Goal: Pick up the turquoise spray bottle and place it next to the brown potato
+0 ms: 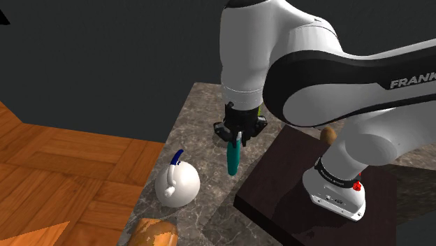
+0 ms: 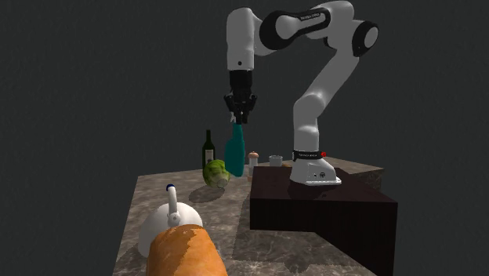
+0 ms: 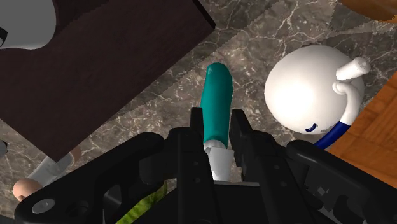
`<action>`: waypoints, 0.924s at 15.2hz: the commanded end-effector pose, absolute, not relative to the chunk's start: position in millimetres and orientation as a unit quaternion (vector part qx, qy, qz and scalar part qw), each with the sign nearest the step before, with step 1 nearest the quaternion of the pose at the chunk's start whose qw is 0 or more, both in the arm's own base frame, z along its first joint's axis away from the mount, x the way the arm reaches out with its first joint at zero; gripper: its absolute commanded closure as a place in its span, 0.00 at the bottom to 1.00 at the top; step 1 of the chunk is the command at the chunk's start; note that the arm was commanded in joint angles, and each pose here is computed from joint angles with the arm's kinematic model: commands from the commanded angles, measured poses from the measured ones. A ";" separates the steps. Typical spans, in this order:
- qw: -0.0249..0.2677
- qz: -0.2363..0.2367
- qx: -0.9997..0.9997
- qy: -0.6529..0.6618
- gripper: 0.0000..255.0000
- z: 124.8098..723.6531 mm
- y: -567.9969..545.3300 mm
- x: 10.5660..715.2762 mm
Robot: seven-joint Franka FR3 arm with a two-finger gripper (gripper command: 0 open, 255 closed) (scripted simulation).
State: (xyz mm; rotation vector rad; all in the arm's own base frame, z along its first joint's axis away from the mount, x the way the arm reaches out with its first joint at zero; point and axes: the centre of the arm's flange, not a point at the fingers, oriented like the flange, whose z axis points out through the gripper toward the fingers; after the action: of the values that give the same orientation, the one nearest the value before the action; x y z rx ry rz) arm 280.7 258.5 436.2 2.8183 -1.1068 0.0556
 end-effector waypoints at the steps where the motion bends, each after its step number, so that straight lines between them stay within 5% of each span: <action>1: 0.057 0.018 0.929 -0.365 1.00 447.8 258.4 280.9; 14: 0.057 0.018 0.929 -0.365 1.00 516.4 258.4 280.9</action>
State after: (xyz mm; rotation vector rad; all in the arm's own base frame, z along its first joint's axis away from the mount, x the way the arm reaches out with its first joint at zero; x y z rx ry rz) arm 280.7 259.5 510.2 2.8182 -1.1072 0.0552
